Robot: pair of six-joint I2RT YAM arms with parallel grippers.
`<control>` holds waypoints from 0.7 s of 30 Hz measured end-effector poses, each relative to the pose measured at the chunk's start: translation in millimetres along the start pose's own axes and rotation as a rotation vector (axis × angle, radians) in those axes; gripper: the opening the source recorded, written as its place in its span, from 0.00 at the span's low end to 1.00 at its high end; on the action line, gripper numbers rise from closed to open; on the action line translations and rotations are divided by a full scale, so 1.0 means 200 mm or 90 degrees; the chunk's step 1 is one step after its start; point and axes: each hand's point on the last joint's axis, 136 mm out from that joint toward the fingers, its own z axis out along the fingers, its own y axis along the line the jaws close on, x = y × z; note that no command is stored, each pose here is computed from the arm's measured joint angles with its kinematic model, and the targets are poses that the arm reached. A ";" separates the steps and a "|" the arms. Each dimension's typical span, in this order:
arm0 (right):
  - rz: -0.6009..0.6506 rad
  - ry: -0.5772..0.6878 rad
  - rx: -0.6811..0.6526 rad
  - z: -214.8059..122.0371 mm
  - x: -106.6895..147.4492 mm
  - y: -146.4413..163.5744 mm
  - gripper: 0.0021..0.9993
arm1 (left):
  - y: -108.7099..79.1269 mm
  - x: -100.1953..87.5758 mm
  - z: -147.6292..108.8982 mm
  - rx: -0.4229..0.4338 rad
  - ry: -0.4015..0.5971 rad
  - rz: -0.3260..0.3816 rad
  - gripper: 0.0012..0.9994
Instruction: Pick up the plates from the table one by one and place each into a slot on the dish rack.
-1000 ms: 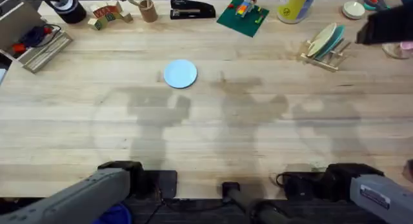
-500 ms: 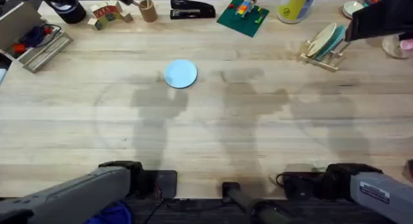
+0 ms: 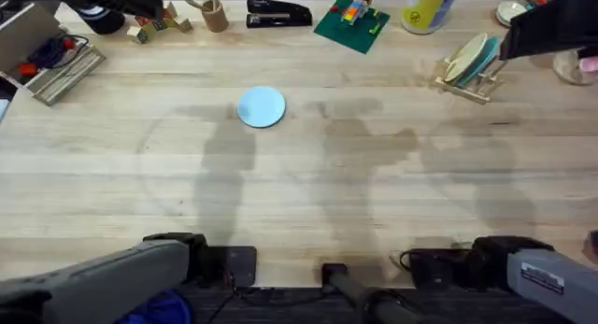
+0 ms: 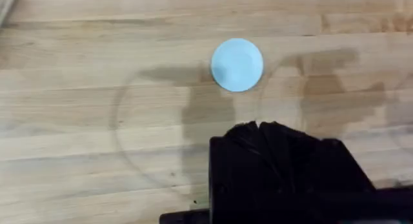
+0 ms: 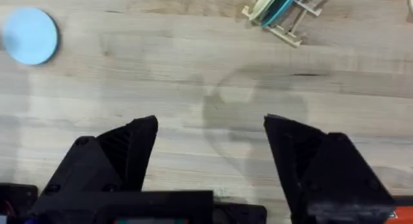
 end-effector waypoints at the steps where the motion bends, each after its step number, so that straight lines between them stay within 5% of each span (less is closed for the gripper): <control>1: 0.000 0.000 0.000 0.00 0.00 0.00 0.99 | -0.01 0.00 0.01 0.008 0.004 0.000 0.04; 14: 0.000 0.000 0.000 0.00 0.00 0.00 1.00 | -0.03 -0.02 0.10 0.206 0.034 -0.027 0.04; 21: 0.000 0.000 0.000 0.00 0.00 0.00 0.99 | 0.01 0.05 0.26 0.334 0.057 -0.069 0.04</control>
